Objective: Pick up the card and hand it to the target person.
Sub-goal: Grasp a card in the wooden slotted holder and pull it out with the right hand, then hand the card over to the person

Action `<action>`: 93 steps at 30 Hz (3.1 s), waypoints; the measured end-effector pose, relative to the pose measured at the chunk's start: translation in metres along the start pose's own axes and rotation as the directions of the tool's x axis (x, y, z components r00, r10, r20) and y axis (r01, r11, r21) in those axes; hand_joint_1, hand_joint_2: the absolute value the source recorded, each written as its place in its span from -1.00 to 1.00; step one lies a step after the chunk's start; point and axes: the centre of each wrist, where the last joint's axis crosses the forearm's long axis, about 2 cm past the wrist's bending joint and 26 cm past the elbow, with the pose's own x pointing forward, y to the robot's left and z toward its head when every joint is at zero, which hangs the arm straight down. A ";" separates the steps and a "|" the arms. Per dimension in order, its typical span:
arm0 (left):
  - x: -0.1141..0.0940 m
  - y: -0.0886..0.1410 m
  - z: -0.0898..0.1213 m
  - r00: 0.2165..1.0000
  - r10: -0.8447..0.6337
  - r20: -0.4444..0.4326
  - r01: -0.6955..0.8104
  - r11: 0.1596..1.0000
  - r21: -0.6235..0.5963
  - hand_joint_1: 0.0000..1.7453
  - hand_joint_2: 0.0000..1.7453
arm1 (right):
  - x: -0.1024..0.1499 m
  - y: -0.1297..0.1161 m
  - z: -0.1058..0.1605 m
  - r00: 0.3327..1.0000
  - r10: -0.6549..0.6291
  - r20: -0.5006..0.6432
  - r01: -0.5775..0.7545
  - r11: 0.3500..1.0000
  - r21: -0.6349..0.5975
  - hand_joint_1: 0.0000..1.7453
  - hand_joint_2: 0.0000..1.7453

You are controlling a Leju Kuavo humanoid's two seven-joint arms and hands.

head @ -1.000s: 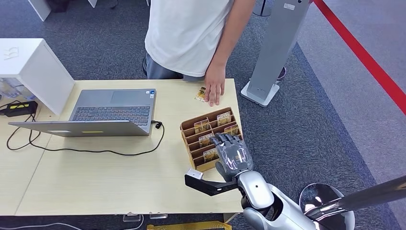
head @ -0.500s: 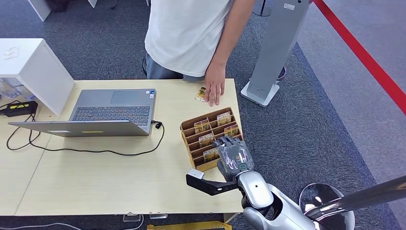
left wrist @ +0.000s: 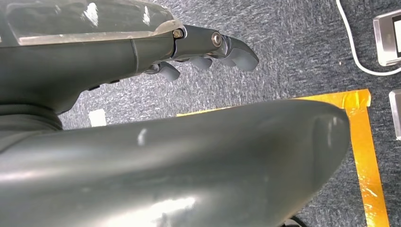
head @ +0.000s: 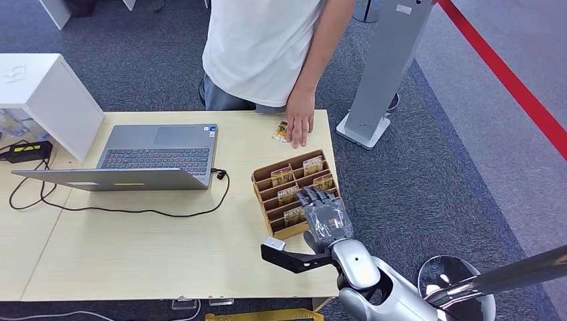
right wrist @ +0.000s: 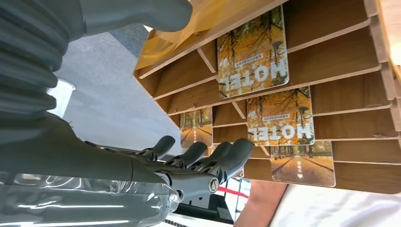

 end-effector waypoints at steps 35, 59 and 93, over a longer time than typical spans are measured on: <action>0.000 0.000 0.000 1.000 -0.001 0.000 0.001 1.000 0.005 -1.00 -1.00 | 0.002 0.010 -0.003 1.000 -0.019 -0.001 0.019 0.999 0.051 0.59 1.00; 0.000 -0.001 0.000 1.000 0.010 -0.009 -0.010 1.000 -0.022 -1.00 1.00 | 0.002 0.010 -0.003 1.000 -0.014 0.000 0.014 0.999 0.050 0.78 1.00; -0.002 0.003 0.000 0.997 0.013 -0.071 -0.009 0.998 0.057 -1.00 1.00 | -0.024 -0.101 -0.011 0.993 -0.117 0.008 0.108 0.882 -0.458 0.78 1.00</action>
